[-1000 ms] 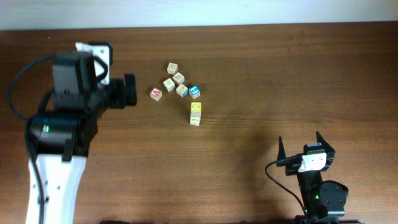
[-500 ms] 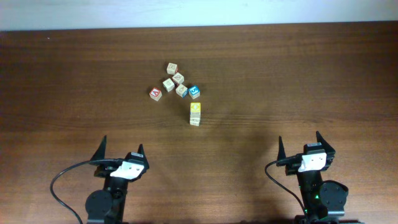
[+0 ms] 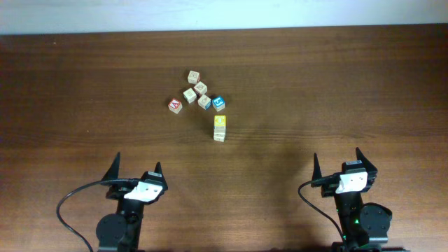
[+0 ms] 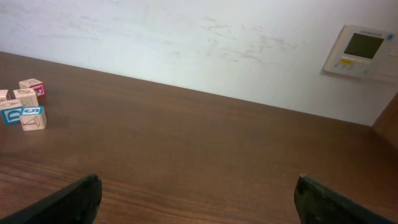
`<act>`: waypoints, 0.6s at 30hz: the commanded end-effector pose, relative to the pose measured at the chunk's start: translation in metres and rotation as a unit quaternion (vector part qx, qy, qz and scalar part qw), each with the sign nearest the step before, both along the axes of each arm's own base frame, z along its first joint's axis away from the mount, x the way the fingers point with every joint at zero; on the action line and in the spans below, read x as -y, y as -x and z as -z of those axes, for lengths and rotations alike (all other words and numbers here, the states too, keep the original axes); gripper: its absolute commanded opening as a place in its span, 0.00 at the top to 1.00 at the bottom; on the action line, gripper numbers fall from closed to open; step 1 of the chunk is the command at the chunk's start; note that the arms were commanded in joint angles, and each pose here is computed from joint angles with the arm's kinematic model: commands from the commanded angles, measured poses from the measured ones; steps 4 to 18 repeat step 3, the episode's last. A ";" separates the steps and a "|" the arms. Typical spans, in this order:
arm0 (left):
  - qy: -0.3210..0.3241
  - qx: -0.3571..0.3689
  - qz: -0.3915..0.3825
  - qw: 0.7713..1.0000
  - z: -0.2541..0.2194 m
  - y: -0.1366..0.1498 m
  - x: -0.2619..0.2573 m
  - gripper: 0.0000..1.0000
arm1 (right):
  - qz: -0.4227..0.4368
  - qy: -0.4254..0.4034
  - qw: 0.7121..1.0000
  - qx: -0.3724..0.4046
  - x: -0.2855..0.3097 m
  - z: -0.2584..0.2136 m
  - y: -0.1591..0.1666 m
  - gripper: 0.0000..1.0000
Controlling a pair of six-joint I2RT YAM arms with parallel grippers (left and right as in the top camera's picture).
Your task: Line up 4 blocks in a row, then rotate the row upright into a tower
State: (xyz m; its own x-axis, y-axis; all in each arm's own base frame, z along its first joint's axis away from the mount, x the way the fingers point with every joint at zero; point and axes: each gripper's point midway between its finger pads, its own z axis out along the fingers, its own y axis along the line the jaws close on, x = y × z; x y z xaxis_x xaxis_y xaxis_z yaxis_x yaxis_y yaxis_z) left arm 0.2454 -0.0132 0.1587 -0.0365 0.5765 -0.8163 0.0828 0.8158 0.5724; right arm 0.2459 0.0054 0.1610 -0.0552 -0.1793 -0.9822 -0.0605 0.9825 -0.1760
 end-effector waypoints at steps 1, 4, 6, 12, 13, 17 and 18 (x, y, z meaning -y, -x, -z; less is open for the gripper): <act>-0.008 0.000 -0.001 1.000 0.002 0.000 -0.001 0.01 | -0.001 -0.004 1.000 -0.002 0.000 0.003 0.000 0.01; -0.008 0.000 -0.001 1.000 0.002 0.000 -0.001 0.01 | -0.001 -0.004 1.000 -0.002 0.000 0.003 0.000 0.01; -0.008 0.000 -0.001 1.000 0.002 0.000 -0.001 0.01 | -0.001 -0.004 1.000 -0.002 0.000 0.003 0.000 0.01; -0.008 0.000 -0.001 1.000 0.002 0.000 -0.001 0.01 | -0.001 -0.004 1.000 -0.002 0.000 0.003 0.000 0.01; -0.008 0.000 -0.001 1.000 0.002 0.000 -0.001 0.01 | -0.001 -0.004 1.000 -0.002 0.000 0.003 0.000 0.01; -0.008 0.000 -0.001 1.000 0.002 0.000 -0.001 0.01 | -0.001 -0.004 1.000 -0.002 0.000 0.003 0.000 0.01; -0.008 0.000 -0.001 1.000 0.002 0.000 -0.001 0.01 | -0.001 -0.004 1.000 -0.002 0.000 0.003 0.000 0.01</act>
